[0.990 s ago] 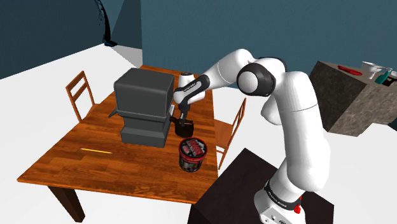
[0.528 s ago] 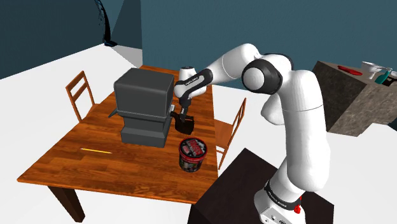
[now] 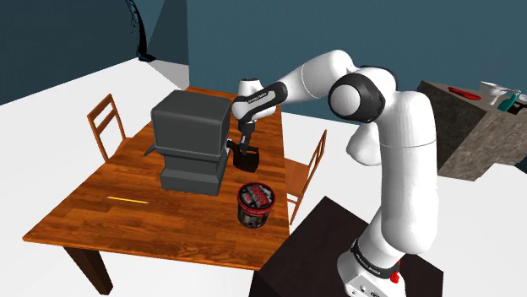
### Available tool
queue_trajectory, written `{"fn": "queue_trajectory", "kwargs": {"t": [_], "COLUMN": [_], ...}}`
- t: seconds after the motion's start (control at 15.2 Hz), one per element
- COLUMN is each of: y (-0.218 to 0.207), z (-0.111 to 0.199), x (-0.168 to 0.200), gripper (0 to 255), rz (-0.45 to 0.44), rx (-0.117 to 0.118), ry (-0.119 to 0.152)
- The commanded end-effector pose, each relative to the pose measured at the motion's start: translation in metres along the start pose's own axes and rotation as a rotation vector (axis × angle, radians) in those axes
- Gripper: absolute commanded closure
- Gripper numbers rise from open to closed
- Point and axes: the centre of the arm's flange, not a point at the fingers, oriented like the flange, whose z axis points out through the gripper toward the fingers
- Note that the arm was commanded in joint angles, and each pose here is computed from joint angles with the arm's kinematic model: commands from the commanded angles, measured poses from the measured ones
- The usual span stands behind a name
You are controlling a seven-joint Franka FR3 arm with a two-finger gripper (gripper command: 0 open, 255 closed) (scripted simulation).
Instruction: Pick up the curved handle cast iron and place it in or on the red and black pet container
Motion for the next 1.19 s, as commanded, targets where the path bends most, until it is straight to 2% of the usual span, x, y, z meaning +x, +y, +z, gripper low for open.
{"fn": "queue_trajectory", "kwargs": {"t": [0.0, 0.73, 1.12], "y": [0.000, 0.000, -0.066], "z": [-0.012, -0.069, -0.078], "x": [-0.001, -0.004, -0.047], "gripper": [255, 255, 255], "rz": [0.000, 0.000, 0.000], "rx": [0.000, 0.000, 0.000], "ry": [0.000, 0.000, 0.000]}}
